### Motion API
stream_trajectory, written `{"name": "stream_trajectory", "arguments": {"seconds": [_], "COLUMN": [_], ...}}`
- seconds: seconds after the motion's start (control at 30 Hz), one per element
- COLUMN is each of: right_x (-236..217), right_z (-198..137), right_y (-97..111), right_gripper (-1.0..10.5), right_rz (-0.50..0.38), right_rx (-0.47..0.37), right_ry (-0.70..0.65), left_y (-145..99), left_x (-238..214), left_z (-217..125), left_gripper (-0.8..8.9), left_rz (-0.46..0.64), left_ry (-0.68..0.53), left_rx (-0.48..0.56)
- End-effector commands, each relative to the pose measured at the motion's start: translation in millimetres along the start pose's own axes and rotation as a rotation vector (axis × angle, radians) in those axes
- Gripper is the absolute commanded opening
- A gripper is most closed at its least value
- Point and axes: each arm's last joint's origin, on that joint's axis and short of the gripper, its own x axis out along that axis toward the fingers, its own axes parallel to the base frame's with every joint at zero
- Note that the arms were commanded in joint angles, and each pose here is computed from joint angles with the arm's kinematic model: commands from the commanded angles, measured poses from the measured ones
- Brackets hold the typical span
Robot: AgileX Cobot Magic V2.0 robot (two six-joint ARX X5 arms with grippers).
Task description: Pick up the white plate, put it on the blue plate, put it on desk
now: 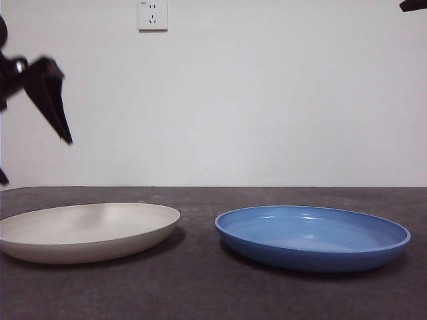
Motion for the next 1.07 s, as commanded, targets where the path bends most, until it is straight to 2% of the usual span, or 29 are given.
{"name": "stream_trajectory", "arguments": {"seconds": [0.03, 0.43, 0.6, 0.8, 0.97, 1.07], "right_x": [-1, -1, -1, -1, -1, -1], "right_z": [3, 2, 2, 2, 2, 2], "right_y": [2, 2, 2, 1, 1, 1], "right_gripper": [5.9, 5.9, 5.9, 5.9, 5.9, 5.9], "right_rz": [0.005, 0.001, 0.001, -0.021, -0.021, -0.021], "right_rx": [-0.024, -0.02, -0.02, -0.018, -0.018, -0.018], "right_ry": [-0.008, -0.002, -0.003, -0.007, -0.008, -0.008], "left_y": [8, 29, 33, 34, 35, 36], "left_x": [15, 53, 59, 59, 59, 59], "left_z": [8, 11, 10, 10, 8, 8], "left_gripper": [6.48, 6.32, 5.21, 2.38, 1.44, 1.21], "left_rz": [-0.005, -0.027, -0.022, 0.011, 0.06, 0.062], "left_ry": [0.021, 0.122, 0.141, 0.145, 0.162, 0.162], "left_rx": [0.021, -0.02, -0.033, -0.033, -0.014, -0.012]}}
